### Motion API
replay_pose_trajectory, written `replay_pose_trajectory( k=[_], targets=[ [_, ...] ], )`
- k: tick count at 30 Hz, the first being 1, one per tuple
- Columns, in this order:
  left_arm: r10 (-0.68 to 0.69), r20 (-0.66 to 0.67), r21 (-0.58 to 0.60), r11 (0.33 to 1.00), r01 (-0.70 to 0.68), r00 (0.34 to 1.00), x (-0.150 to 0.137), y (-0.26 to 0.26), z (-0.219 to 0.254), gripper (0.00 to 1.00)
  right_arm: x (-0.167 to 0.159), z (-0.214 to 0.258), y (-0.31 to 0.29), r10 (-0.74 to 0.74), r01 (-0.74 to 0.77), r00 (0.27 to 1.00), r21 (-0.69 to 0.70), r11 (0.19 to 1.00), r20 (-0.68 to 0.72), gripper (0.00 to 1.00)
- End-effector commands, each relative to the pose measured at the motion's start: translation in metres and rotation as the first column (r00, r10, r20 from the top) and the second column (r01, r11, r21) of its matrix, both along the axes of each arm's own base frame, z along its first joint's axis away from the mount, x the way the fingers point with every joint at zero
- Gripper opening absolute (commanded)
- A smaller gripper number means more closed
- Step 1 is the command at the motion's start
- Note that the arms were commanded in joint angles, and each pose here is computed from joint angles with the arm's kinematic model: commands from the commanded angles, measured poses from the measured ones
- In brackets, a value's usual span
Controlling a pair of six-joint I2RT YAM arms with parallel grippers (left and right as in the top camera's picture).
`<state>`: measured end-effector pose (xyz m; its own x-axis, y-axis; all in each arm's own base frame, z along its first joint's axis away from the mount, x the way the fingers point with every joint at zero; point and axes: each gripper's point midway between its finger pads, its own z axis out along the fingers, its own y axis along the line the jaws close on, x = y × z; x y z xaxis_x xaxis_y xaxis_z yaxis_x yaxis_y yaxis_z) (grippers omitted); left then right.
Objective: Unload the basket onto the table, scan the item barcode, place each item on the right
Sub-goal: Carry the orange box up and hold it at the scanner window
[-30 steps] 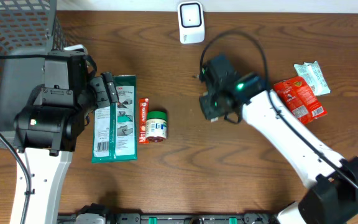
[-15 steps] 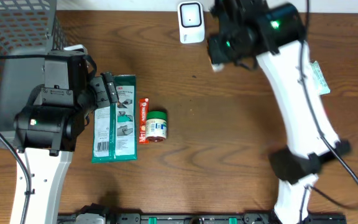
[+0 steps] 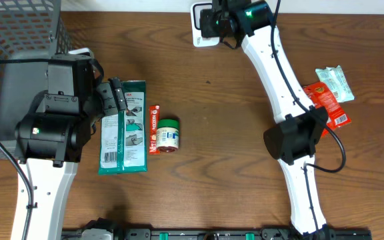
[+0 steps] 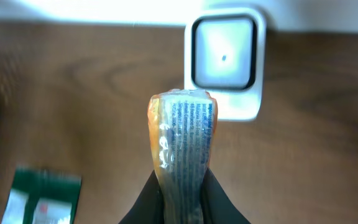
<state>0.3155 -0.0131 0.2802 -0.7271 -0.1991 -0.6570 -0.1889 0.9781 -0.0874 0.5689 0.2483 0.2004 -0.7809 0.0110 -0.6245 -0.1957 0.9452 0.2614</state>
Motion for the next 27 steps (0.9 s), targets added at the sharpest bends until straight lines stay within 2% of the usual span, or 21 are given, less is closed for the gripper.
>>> replay_pose_trajectory(
  k=[1, 7, 14, 19, 27],
  targets=[
    [0.015, 0.005, 0.000, 1.000, -0.015, 1.000, 0.001, 0.002, 0.001, 0.87, 0.024, -0.012, -0.007, -0.080, 0.079, 0.997, 0.067, 0.995, 0.008, 0.01],
    [0.015, 0.005, 0.000, 1.000, -0.015, 1.000, 0.001, 0.002, 0.001, 0.87, 0.056, -0.049, -0.004, -0.156, 0.154, 0.988, 0.162, 0.975, 0.002, 0.01],
    [0.015, 0.005, 0.000, 1.000, -0.015, 1.000, 0.001, 0.002, 0.001, 0.87, 0.074, -0.080, 0.004, -0.188, 0.183, 0.982, 0.216, 0.959, 0.005, 0.01],
    [0.015, 0.005, 0.000, 1.000, -0.015, 1.000, 0.001, 0.002, 0.001, 0.87, 0.079, -0.082, -0.002, -0.246, 0.239, 0.969, 0.216, 0.947, 0.010, 0.01],
    [0.015, 0.005, 0.000, 1.000, -0.015, 1.000, 0.001, 0.002, 0.001, 0.87, 0.075, -0.074, 0.008, -0.197, 0.190, 0.980, 0.257, 0.947, 0.000, 0.01]
  ],
)
